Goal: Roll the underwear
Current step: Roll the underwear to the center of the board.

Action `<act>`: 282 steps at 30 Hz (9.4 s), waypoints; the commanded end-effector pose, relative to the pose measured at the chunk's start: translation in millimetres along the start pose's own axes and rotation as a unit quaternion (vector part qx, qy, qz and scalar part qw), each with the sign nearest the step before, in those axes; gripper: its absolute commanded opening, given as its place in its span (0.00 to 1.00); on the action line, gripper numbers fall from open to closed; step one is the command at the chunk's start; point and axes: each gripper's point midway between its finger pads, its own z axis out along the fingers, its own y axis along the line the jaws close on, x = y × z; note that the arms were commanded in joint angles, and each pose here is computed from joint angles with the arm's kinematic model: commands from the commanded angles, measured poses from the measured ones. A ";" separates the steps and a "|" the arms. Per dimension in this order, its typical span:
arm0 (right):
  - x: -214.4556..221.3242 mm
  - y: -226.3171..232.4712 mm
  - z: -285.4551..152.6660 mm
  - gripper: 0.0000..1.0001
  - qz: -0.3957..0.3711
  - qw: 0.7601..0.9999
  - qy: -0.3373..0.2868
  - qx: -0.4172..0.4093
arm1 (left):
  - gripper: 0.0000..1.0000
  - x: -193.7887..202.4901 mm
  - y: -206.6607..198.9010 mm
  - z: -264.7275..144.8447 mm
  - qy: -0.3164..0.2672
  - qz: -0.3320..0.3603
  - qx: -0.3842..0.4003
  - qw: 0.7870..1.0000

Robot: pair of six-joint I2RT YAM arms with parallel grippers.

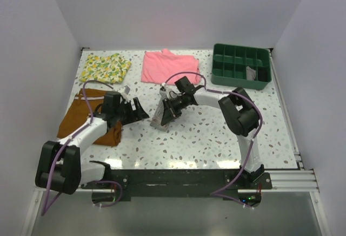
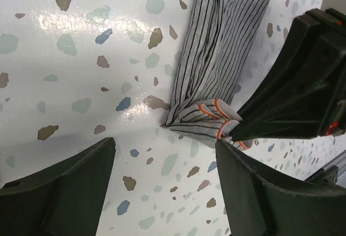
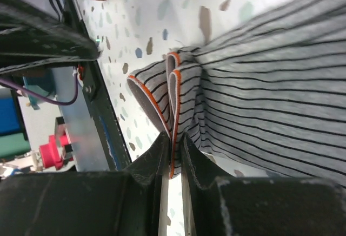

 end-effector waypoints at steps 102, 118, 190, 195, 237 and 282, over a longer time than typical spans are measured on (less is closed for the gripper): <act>32.5 49.8 -45.8 0.47 -0.286 0.876 -0.073 0.382 | 0.00 99.5 6.3 29.2 0.190 -0.007 -0.079 0.979; 41.6 59.1 9.4 0.49 -0.363 0.849 -0.029 0.383 | 0.00 97.2 5.5 30.7 0.191 -0.010 -0.083 0.978; 54.6 50.4 6.8 0.05 -0.019 0.998 -0.050 -0.044 | 1.00 -6.4 -21.2 -13.2 -0.010 0.008 0.007 1.000; 36.7 39.1 -3.0 0.05 0.055 0.993 -0.066 -0.085 | 1.00 2.2 -26.2 -10.1 -0.004 0.020 0.038 0.999; 31.3 -4.8 -4.8 0.14 0.116 0.992 -0.040 -0.026 | 0.26 56.7 -24.4 49.0 0.050 0.024 0.078 0.995; 12.3 25.6 -21.3 0.52 -0.212 0.910 -0.090 0.345 | 0.00 60.0 -18.5 53.8 0.118 0.036 -0.012 0.992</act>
